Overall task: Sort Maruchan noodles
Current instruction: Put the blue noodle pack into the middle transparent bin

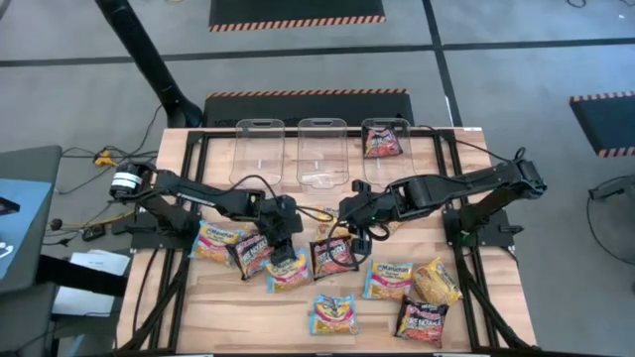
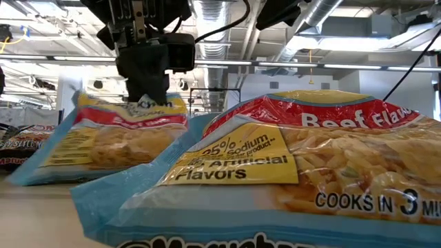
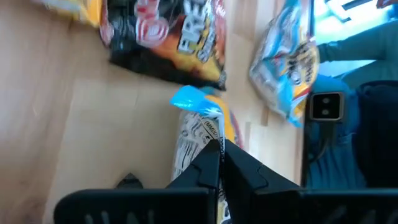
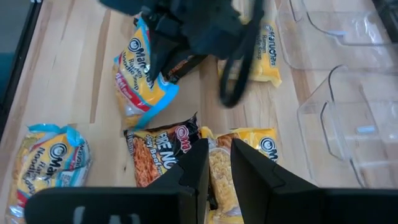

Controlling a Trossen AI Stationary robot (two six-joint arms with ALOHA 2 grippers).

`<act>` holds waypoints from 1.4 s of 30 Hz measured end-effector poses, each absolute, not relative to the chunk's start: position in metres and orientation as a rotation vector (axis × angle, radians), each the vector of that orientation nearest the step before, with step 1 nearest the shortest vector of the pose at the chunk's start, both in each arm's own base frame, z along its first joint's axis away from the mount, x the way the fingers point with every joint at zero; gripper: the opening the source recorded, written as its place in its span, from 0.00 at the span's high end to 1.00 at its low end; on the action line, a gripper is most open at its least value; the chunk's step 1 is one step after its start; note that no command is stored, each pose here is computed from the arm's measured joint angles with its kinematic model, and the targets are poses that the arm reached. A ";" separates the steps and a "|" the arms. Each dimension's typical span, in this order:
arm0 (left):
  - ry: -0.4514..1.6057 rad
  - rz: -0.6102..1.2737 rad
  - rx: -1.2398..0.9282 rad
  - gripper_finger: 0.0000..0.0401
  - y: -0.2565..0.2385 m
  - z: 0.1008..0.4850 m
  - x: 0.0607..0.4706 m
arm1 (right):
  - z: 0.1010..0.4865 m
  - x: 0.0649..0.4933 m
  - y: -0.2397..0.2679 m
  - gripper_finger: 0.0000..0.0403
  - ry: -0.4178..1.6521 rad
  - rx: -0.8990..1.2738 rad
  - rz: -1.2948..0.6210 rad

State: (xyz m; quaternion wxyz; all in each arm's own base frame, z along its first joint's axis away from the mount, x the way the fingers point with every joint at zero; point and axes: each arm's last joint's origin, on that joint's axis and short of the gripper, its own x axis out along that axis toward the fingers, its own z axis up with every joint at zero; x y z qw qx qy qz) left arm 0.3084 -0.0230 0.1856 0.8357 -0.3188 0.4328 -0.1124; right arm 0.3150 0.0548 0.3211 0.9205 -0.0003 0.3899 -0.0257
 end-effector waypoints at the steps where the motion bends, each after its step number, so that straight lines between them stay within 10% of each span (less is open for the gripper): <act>1: 0.915 -0.234 -0.672 1.00 -0.021 0.187 0.307 | 0.320 0.316 0.055 0.77 0.802 -0.008 -0.050; 18: 0.920 -0.216 -0.677 1.00 0.003 0.190 0.302 | 0.313 0.333 0.059 0.57 0.736 -0.091 0.022; 42: 0.910 -0.195 -0.675 1.00 0.015 0.189 0.301 | 0.241 0.387 0.066 0.58 0.812 -0.094 0.035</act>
